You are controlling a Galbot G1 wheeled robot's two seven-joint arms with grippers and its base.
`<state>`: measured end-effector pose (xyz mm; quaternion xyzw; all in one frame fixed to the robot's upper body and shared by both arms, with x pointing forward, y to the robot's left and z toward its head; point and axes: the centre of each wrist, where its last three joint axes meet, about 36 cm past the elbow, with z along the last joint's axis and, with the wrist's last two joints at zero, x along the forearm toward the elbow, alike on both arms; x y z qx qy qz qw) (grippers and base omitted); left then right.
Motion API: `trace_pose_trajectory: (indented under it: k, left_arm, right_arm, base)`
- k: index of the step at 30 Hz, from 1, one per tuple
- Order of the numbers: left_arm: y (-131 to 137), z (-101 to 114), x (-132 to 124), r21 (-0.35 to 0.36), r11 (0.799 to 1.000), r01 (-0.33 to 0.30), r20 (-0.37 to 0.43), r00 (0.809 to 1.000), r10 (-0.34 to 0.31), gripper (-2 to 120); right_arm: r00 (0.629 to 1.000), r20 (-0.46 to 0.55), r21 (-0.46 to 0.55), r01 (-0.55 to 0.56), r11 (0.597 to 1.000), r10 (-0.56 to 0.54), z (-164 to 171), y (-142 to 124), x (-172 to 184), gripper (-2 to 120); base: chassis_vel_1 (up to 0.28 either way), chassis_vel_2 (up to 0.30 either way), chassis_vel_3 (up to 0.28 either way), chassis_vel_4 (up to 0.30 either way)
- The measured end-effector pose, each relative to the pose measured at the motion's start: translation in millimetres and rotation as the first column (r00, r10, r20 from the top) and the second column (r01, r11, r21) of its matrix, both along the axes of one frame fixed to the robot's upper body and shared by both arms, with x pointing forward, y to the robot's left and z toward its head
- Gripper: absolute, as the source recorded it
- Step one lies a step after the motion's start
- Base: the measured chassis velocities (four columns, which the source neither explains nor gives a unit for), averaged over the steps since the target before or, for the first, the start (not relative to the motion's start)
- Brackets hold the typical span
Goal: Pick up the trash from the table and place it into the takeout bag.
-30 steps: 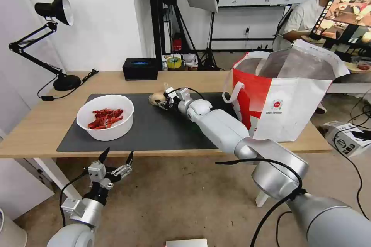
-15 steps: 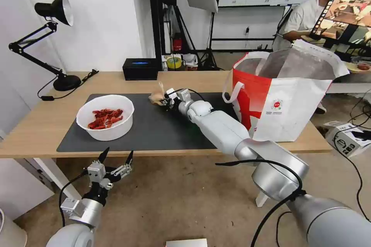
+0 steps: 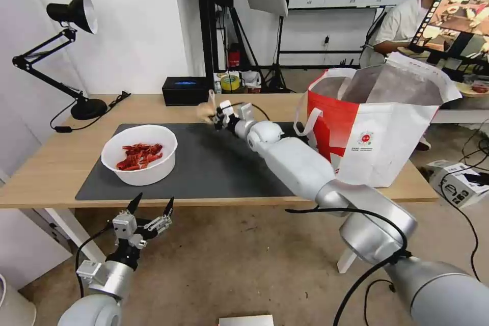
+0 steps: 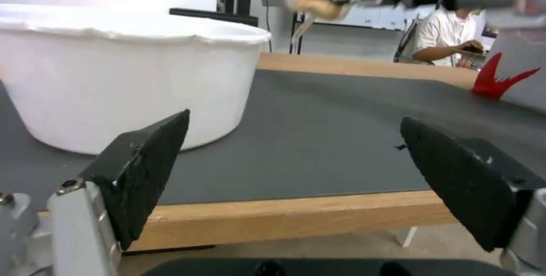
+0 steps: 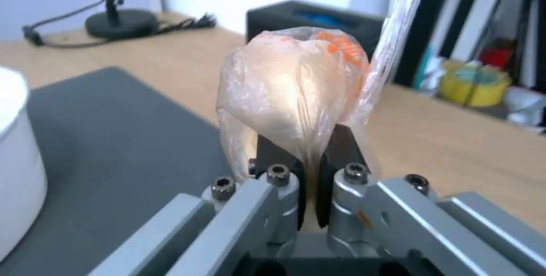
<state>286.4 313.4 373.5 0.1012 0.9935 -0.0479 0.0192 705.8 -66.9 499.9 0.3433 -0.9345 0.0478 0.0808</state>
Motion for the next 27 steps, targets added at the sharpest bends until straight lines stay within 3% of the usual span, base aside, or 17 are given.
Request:
trace_pose_trajectory:
  k: [9, 17, 20, 25, 27]
  left_arm:
    - [0.3, 1.9, -2.6, 0.002, 1.0, -0.002, 0.001, 1.0, 0.002, 100]
    - [-2.6, 0.7, -6.5, 0.001, 1.0, -0.004, -0.005, 1.0, 0.004, 100]
    - [-3.3, 0.4, -8.8, 0.003, 1.0, -0.004, -0.008, 1.0, 0.004, 100]
    - [-3.3, -0.2, -10.2, 0.006, 1.0, -0.006, -0.01, 1.0, 0.006, 100]
    - [-5.6, -1.2, -10.8, 0.007, 1.0, -0.003, -0.012, 1.0, 0.003, 100]
  right_arm:
    - [0.992, 0.118, 0.039, 0.047, 0.998, -0.052, 29.9, -47.2, -55.8, 3]
    - [0.971, 0.22, 0.137, 0.063, 0.989, -0.092, 54.6, -61.7, -112.8, 3]
    - [0.949, 0.281, 0.194, 0.088, 0.977, -0.142, 59.4, -74.4, -150.4, 3]
    - [0.922, 0.334, 0.222, 0.125, 0.967, -0.196, 59.0, -93.2, -172.1, 3]
    - [0.897, 0.366, 0.252, 0.161, 0.954, -0.248, 59.4, -112.1, -185.1, 3]
  base:
    - [0.0, 0.0, 0.0, 0.0]
    - [0.0, 0.0, 0.0, 0.0]
    - [0.0, 0.0, 0.0, 0.0]
    - [0.0, 0.0, 0.0, 0.0]
    - [0.0, 0.0, 0.0, 0.0]
